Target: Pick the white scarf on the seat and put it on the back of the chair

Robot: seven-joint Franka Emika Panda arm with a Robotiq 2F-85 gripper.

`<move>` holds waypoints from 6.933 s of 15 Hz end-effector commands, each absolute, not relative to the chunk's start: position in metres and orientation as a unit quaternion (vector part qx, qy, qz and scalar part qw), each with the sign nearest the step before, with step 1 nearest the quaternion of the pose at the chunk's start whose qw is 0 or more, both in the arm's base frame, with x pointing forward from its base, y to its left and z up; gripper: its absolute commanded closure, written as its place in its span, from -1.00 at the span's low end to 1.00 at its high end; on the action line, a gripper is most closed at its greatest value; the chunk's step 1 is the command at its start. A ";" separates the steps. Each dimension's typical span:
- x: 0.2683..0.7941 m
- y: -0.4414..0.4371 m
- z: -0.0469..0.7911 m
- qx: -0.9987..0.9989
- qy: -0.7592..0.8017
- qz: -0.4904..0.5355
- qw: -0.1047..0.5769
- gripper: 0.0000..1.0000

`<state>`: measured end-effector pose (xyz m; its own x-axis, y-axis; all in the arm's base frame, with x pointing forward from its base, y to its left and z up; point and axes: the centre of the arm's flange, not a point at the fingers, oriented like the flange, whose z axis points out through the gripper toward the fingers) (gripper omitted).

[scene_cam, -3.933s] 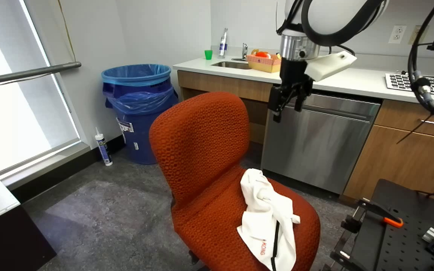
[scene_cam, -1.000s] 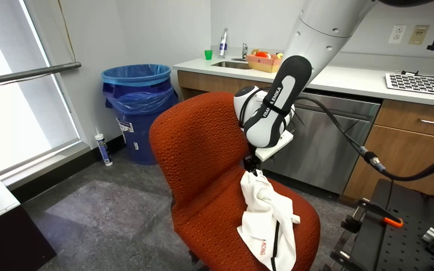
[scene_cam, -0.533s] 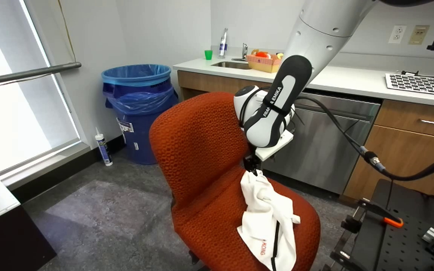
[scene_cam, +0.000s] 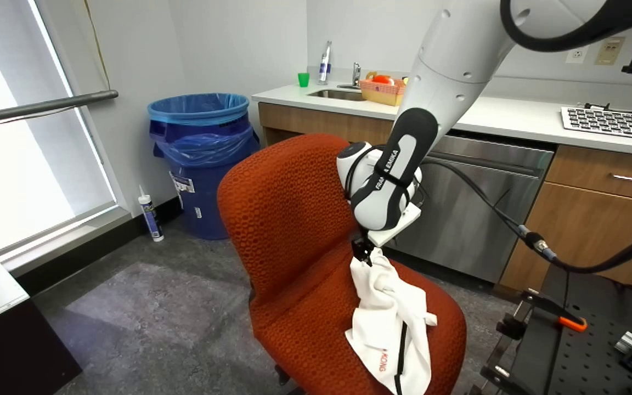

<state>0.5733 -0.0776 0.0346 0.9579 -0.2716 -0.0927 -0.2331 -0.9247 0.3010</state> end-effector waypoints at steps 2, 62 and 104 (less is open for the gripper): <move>0.606 -0.075 -0.031 0.977 -0.132 -0.054 0.160 -1.00; 0.667 -0.091 -0.075 0.973 -0.121 -0.040 0.194 -1.00; 0.686 -0.052 0.182 0.981 -0.114 0.150 0.043 1.00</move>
